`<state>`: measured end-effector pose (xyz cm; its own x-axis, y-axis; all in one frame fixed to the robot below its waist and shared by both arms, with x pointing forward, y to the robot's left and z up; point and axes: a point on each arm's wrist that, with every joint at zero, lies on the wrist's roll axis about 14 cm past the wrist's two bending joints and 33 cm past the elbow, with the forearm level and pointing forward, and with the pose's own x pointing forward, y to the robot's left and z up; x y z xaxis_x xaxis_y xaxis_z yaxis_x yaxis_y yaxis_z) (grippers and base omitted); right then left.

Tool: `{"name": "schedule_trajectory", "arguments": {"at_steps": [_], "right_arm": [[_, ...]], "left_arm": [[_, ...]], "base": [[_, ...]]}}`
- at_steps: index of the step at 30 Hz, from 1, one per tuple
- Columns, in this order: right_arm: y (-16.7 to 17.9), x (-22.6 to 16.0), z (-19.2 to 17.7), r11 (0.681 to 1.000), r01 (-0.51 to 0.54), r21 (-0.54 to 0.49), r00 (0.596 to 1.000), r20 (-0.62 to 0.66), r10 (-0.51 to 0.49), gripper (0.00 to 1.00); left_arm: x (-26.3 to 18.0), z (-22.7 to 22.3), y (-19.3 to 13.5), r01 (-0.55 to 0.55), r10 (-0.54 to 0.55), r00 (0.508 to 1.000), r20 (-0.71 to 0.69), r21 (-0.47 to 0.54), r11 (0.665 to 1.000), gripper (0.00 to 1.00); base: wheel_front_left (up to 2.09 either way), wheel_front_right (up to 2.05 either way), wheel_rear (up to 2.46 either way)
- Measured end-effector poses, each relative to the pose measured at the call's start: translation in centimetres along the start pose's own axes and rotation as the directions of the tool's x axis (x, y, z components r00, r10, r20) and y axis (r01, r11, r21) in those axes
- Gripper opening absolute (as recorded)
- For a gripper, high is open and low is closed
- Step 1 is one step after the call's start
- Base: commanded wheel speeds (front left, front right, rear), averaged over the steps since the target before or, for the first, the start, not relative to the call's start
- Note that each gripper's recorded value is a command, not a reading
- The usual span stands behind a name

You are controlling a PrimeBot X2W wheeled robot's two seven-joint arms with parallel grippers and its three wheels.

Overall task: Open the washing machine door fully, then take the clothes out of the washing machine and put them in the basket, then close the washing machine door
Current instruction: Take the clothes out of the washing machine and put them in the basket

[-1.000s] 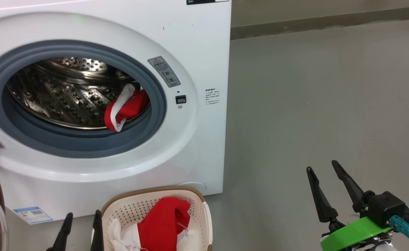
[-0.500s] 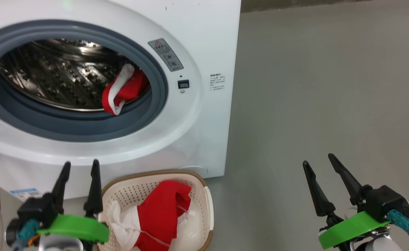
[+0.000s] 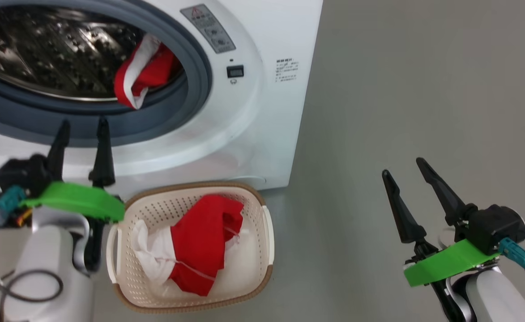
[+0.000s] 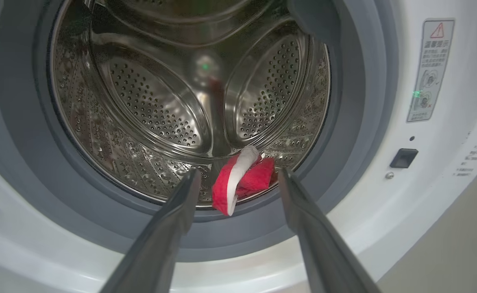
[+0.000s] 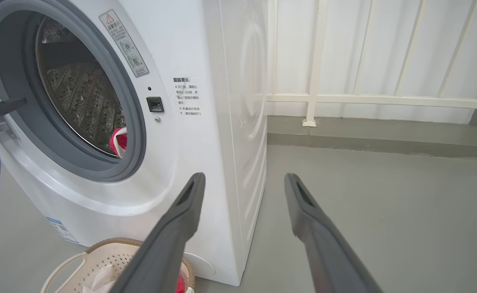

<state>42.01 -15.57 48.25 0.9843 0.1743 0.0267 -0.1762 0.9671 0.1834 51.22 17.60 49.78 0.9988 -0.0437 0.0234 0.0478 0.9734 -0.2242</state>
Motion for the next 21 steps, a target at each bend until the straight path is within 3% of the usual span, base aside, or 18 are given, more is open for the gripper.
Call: {"name": "schedule_trajectory", "arguments": {"at_steps": [10,21], "right_arm": [[-0.9,2.6,-2.5,1.0,-0.004,-0.011,0.999,-0.048,0.003,1.0],[-1.1,5.1,-4.8,1.0,-0.027,-0.015,0.996,-0.084,0.026,1.0]], "left_arm": [[7.0,-0.6,-0.5,0.021,-0.022,1.0,-0.02,-0.041,0.999,1.0],[12.6,-4.3,0.5,-0.021,0.009,0.992,-0.128,-0.094,0.995,1.0]], "base": [[0.0,0.0,0.0],[0.0,0.0,0.0]]}}
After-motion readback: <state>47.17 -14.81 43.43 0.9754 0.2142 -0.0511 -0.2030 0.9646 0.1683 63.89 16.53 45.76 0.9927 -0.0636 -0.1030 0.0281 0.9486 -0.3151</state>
